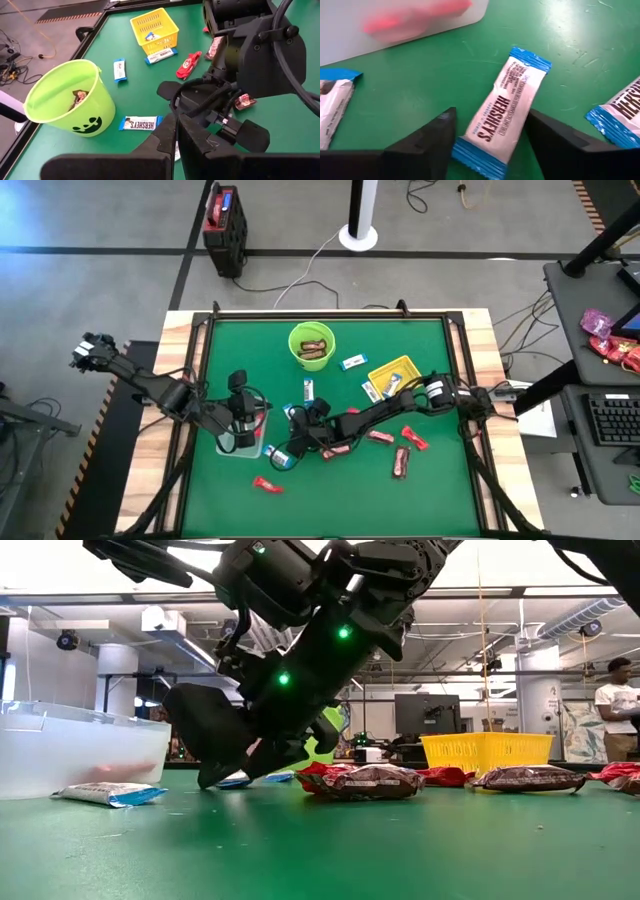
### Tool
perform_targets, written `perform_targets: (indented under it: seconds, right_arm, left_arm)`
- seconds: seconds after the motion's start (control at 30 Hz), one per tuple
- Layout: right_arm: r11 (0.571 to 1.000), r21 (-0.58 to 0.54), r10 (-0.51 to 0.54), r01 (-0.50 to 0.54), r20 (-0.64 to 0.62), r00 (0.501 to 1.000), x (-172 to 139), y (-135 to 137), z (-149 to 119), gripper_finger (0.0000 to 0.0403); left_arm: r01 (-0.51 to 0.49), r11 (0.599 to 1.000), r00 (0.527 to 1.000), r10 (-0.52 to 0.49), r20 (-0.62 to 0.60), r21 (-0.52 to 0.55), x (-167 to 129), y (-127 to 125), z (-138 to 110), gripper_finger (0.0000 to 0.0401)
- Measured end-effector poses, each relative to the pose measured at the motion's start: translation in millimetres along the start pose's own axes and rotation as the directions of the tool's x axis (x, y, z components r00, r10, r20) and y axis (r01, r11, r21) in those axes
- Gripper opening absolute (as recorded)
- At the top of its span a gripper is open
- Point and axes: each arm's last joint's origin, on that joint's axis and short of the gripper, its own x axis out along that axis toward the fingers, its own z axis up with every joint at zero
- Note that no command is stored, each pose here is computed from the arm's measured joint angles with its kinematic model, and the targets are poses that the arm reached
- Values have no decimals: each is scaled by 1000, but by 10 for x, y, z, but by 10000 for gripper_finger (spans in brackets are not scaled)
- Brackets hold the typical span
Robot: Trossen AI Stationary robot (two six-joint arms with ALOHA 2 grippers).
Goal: Sort candy by brand, put in halloween buckets
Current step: Put the white chocolate bar into the yellow bin
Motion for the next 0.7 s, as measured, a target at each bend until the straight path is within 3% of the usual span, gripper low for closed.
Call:
perform_targets:
  seconds: [0.37, 0.7]
  right_arm:
    - [998, -67, 0, 0, 1, 1000, -7, -1, 20, 39]
    - [991, -129, 23, -25, -19, 1000, -169, -17, 164, 17]
  left_arm:
    - [-2, 1000, 1000, 3, -9, 7, 51, -39, -5, 0]
    - [-4, 1000, 1000, 4, -15, 11, 71, -53, -10, 0]
